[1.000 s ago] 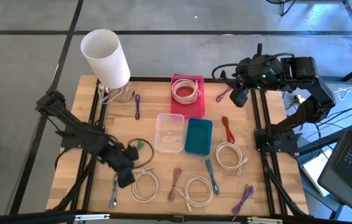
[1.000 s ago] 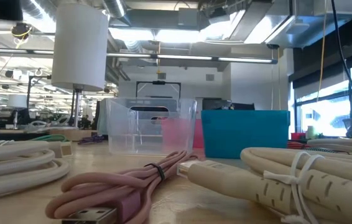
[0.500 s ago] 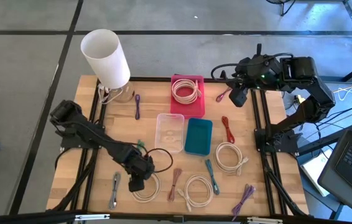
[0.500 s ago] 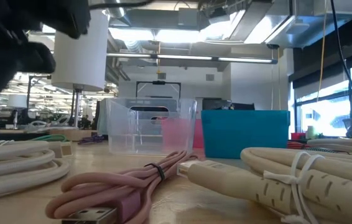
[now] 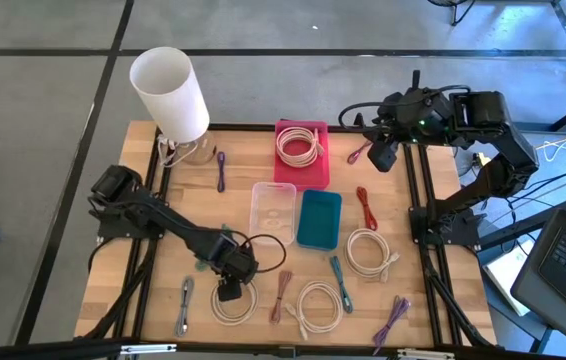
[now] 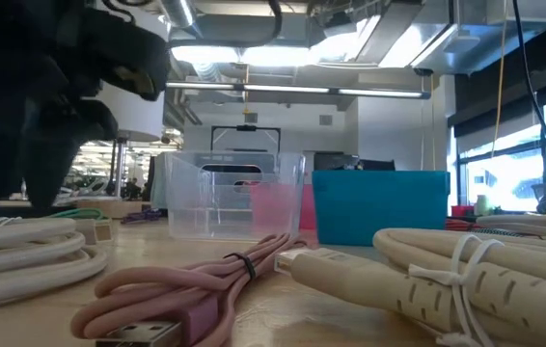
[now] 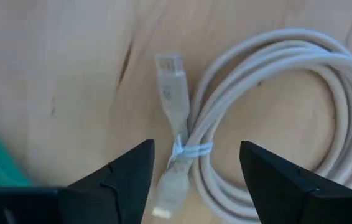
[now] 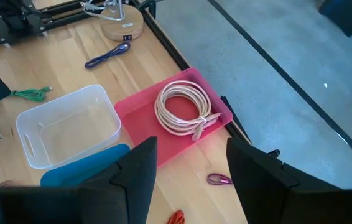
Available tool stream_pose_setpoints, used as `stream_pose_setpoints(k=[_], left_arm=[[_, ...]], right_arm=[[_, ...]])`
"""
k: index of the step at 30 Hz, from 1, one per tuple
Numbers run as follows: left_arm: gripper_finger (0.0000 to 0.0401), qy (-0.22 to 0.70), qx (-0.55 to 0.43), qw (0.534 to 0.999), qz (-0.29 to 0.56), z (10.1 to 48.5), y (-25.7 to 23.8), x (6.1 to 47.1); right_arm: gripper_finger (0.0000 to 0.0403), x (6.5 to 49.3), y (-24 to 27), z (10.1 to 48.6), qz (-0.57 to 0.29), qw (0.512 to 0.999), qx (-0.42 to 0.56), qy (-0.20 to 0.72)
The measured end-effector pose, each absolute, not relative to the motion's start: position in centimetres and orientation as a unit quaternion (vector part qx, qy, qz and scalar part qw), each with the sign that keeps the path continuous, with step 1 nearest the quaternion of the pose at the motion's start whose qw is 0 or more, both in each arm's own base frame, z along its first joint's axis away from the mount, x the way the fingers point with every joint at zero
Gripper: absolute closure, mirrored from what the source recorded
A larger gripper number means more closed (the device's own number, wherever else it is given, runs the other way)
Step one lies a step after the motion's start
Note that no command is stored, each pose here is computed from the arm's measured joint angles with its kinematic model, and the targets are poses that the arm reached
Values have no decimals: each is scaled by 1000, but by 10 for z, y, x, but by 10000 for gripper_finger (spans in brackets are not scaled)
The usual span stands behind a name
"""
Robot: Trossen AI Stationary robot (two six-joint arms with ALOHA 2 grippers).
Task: Pick & Place USB Port
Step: Put the light brown HDMI cable into the pink bin
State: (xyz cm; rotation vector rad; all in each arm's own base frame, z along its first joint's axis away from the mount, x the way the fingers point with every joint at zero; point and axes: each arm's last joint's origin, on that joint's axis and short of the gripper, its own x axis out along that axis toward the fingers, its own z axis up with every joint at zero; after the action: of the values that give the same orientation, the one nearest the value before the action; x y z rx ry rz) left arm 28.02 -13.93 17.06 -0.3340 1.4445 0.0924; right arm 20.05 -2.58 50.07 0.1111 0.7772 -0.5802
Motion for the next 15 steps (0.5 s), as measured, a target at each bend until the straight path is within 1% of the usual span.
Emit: stream_pose_setpoints(k=[6, 11, 13, 15], left_arm=[[171, 663, -147, 733, 41, 155, -143, 286], [172, 687, -143, 710, 52, 137, -145, 289], [185, 694, -142, 703, 66, 133, -146, 288], [218, 697, -144, 698, 79, 133, -146, 286]], right_arm=[[205, 201, -26, 501, -278, 883, 51, 374], [205, 201, -26, 501, -277, 883, 49, 375], [205, 201, -26, 501, -276, 883, 47, 376], [205, 201, -26, 501, -274, 884, 41, 377]])
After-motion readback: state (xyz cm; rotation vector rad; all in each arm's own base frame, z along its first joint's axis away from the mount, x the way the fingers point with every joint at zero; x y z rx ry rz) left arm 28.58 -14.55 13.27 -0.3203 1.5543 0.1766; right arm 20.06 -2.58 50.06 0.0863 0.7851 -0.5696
